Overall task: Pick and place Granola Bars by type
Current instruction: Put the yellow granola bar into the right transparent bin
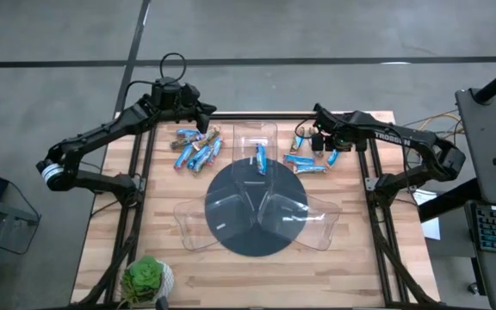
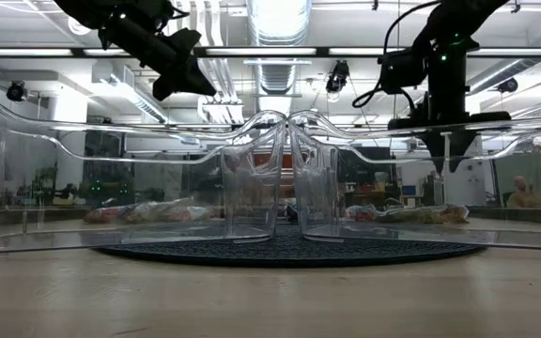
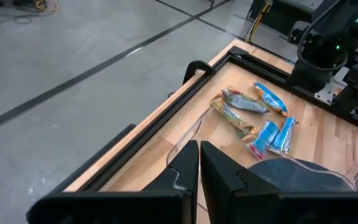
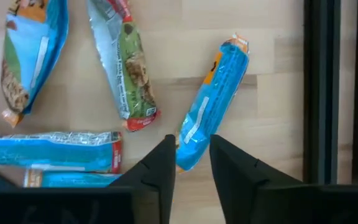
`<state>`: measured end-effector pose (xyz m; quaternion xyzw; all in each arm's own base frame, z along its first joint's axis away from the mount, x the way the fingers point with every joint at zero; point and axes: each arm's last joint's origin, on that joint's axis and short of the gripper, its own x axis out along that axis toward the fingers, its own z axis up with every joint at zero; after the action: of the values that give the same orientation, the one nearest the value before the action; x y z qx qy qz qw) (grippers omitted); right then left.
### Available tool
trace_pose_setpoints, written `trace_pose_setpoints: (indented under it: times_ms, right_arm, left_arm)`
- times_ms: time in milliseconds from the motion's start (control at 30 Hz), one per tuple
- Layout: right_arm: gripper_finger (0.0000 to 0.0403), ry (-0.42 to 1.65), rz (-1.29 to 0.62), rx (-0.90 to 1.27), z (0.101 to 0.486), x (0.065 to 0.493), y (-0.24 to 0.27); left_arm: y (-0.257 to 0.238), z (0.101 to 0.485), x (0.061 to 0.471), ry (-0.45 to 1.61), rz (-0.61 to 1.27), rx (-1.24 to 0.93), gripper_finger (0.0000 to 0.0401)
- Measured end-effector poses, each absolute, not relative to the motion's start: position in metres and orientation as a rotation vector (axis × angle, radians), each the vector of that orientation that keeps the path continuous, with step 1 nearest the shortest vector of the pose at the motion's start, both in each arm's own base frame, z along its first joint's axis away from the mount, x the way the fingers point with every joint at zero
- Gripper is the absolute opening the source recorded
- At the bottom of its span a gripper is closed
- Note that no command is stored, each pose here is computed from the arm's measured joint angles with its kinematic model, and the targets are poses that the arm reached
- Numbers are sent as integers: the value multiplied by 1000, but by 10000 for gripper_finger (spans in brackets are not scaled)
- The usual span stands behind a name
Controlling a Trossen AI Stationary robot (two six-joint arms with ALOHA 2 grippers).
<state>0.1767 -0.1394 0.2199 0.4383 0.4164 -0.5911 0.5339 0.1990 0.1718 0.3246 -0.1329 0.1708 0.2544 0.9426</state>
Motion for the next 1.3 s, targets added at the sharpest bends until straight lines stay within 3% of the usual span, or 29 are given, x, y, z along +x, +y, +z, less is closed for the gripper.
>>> trace_pose_setpoints:
  times_ms: [333, 533, 1167, 1300]
  right_arm:
    - [176, 938, -1519, 1078, 212, 173, -138]
    - [202, 960, -1552, 1095, 201, 168, -134]
    - [197, 817, -1459, 1048, 224, 173, -126]
    - [178, 833, -1436, 1039, 224, 174, -125]
  left_arm:
    - [170, 322, 198, 372, 501, -294, 0]
    - [170, 322, 198, 372, 501, -294, 0]
    - [170, 322, 199, 372, 499, -291, 0]
    - [170, 322, 198, 371, 500, -294, 0]
